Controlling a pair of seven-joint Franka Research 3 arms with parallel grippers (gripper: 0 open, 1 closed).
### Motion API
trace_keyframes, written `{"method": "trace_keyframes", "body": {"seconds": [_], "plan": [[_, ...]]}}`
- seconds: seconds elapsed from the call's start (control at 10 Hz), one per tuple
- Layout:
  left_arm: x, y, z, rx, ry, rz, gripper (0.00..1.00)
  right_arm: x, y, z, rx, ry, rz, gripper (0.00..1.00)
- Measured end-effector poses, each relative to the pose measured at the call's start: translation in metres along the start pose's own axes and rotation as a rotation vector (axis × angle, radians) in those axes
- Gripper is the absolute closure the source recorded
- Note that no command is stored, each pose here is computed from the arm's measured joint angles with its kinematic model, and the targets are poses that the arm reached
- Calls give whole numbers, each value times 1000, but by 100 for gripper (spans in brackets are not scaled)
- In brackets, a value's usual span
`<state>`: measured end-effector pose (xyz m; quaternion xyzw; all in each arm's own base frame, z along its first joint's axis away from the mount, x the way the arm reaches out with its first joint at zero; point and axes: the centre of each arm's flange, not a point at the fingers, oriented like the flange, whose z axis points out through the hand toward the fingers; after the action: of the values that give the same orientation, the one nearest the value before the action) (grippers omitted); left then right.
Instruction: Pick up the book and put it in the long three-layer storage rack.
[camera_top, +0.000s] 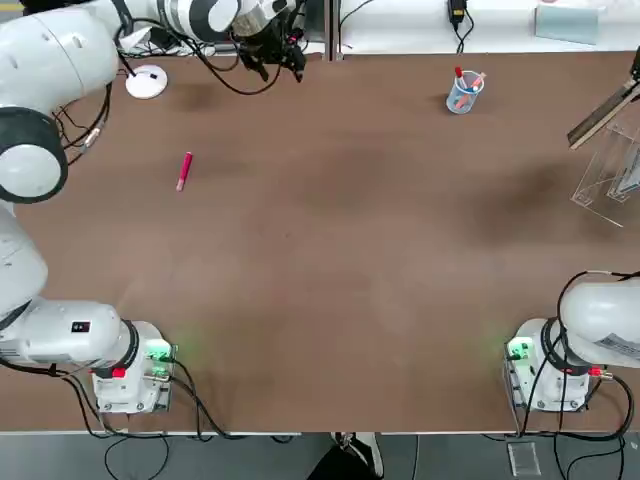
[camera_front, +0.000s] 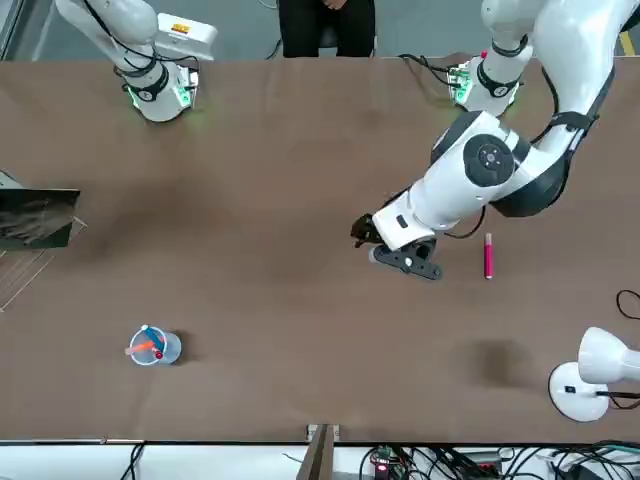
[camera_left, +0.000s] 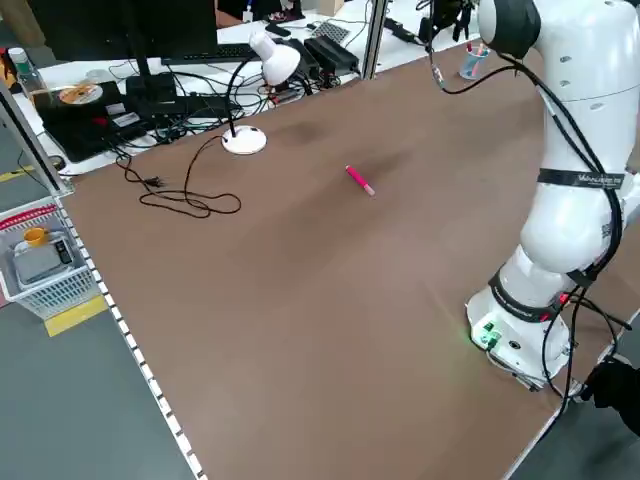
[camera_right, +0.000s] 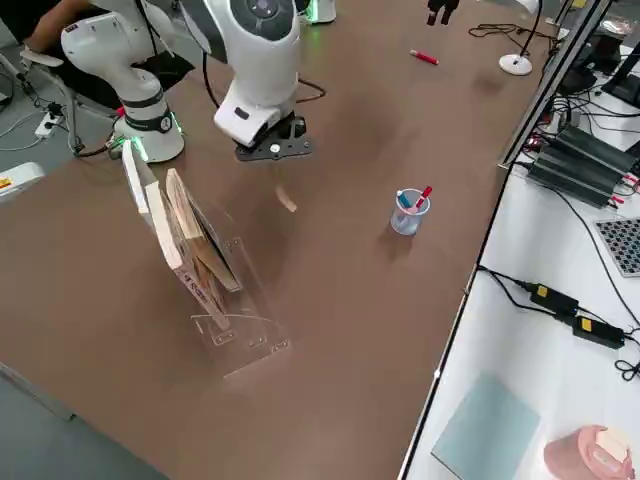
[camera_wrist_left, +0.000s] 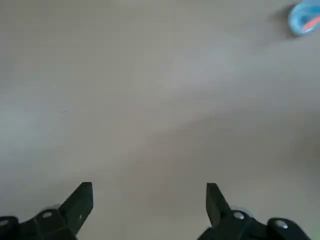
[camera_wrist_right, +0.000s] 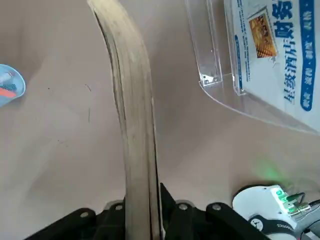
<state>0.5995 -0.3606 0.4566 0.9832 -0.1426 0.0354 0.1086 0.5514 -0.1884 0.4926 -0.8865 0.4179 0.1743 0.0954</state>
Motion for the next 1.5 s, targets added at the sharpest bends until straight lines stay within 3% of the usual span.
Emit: {"method": "trace_keyframes", "body": {"seconds": [0.4,1.0,1.3,1.5], "plan": [[-8,-17,-24,156,-8,33,0,5,6,0,-73,52,20,81],[4,-102,-48,188,-5,-64,0,21,24,-2,-131,101,41,81],[5,-151,-62,197,-19,-11,0,35,32,2,-156,123,25,81],[1,-178,-70,160,-48,9,0,41,37,3,-161,135,21,81]]}}
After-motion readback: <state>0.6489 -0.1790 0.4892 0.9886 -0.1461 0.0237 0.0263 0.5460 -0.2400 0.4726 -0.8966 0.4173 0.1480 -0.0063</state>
